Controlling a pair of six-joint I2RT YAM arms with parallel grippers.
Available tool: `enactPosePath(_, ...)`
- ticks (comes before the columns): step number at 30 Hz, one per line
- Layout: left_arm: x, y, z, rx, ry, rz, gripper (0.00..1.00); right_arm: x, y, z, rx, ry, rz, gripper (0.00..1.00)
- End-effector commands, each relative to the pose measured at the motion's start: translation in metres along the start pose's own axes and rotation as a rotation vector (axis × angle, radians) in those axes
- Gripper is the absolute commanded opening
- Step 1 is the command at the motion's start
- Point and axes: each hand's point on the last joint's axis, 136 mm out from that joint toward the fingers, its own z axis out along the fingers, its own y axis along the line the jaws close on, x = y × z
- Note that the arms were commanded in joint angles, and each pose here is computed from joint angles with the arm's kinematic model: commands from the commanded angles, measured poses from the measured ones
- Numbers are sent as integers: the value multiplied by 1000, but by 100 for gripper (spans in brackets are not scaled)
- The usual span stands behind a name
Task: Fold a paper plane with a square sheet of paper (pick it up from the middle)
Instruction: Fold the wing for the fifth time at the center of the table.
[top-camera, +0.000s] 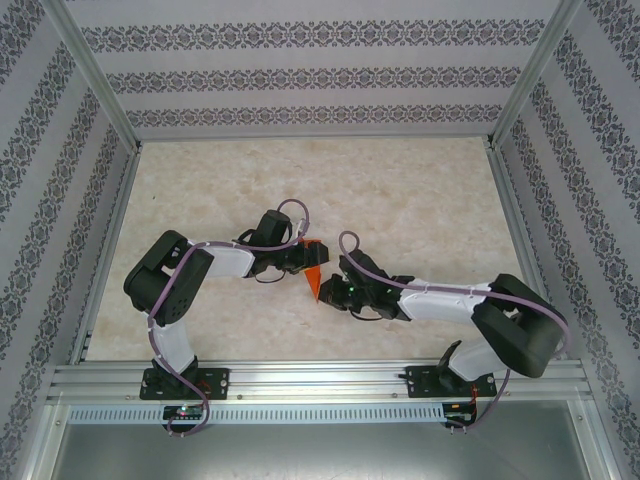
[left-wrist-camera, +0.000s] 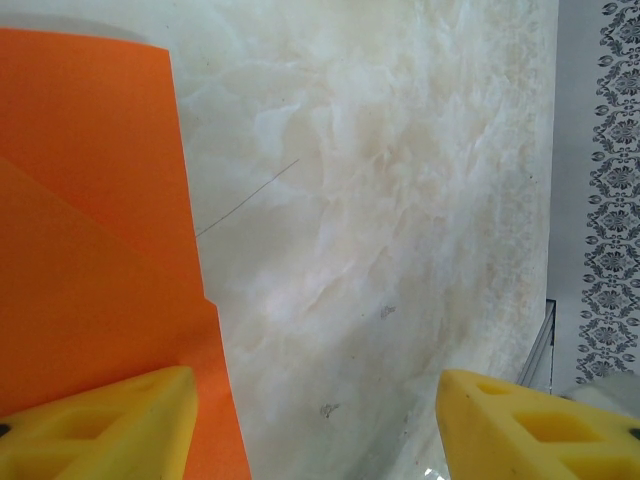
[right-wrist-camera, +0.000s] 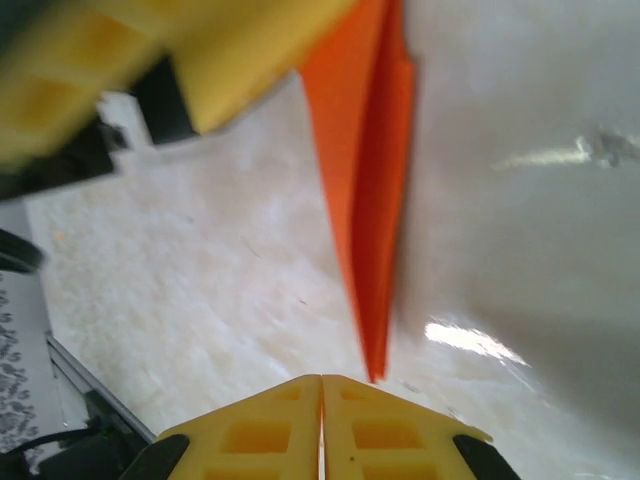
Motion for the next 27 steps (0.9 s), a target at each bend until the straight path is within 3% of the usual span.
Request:
enactPosePath(1, 19, 36, 8, -108, 58, -87, 66, -23, 21, -2, -55, -114, -6, 10)
enactPosePath(6, 19, 36, 9, -106, 61, -87, 66, -35, 40, 14, -155, -149, 51, 10)
enactPosePath(14, 21, 36, 8, -102, 62, -88, 66, -35, 21, 43, -155, -149, 145, 11)
enactPosePath(22, 16, 31, 6, -96, 53, -76, 66, 9, -45, 61, 122, 6, 155, 8)
enactPosePath(27, 9, 28, 5, -112, 47, -40, 66, 29, -73, 56, 211, 68, 145, 2)
